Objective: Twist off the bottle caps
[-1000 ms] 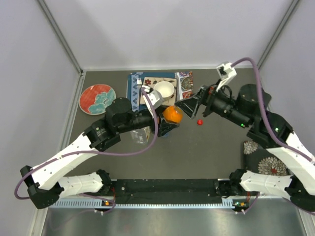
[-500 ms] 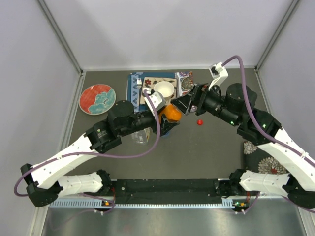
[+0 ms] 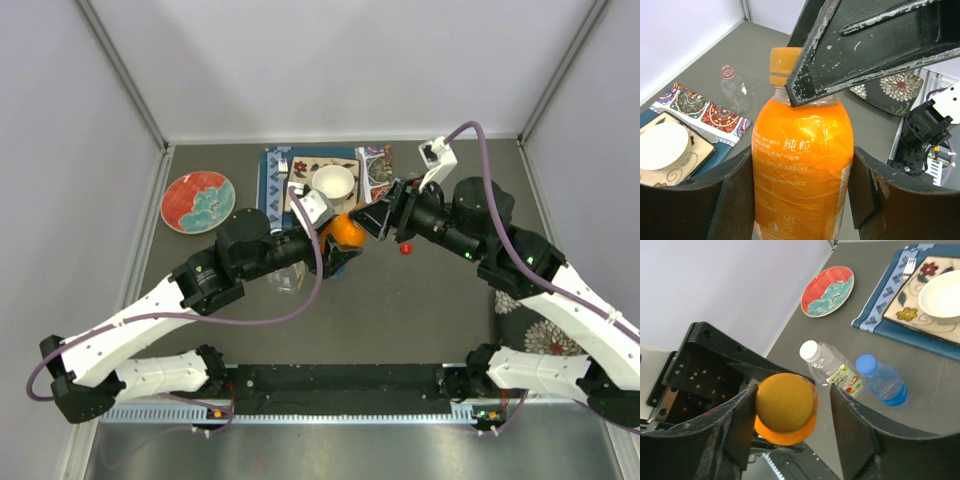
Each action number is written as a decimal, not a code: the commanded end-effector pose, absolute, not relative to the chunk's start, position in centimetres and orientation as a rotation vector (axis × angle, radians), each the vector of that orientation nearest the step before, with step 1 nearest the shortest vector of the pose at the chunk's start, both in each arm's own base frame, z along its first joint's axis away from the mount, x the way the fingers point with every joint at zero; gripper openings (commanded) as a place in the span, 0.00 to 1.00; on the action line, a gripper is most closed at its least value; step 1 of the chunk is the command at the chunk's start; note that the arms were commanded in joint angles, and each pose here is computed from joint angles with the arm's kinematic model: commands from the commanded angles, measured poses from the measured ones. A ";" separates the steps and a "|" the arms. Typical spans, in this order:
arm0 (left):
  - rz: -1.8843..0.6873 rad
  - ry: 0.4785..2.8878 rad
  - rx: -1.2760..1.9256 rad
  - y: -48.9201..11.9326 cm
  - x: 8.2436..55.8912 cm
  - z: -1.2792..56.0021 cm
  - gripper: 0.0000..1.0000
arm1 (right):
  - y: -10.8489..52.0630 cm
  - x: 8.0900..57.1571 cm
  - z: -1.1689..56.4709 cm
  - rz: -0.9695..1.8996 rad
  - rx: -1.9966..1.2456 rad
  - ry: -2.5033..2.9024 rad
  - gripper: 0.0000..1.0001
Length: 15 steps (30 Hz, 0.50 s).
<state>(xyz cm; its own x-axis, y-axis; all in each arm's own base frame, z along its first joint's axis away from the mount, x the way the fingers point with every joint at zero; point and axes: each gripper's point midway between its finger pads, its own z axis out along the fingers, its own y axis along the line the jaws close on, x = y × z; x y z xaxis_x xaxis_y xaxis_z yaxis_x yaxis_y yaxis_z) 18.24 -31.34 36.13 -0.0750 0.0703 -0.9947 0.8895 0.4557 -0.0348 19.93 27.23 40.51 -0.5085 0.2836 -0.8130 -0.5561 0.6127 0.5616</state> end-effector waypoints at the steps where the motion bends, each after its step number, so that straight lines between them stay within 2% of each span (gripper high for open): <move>1: -0.874 1.422 0.841 -31.1 17.9 38.2 0.25 | 26.9 19.7 42.3 1.086 -0.203 1.756 0.53; 3: -0.869 1.421 0.843 -31.0 17.9 38.1 0.25 | 27.1 19.7 42.3 1.093 -0.205 1.754 0.43; 7: -0.862 1.408 0.832 -30.5 17.9 38.5 0.25 | 27.6 19.6 42.2 1.111 -0.217 1.761 0.34; 11: -0.874 1.393 0.842 -30.4 17.5 38.9 0.25 | 27.6 19.2 42.5 1.117 -0.263 1.735 0.00; 15: -1.068 1.285 0.985 -31.5 13.5 39.8 0.26 | 28.4 17.1 43.8 1.160 -0.478 1.644 0.00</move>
<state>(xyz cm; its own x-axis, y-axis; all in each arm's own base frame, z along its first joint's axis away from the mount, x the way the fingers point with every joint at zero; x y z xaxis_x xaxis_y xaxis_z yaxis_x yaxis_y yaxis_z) 17.66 -31.03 36.03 -0.0680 0.0620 -0.9958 0.8974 0.4400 -0.0339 18.90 28.19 40.99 -0.5017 0.2563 -0.8262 -0.6244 0.5537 0.5510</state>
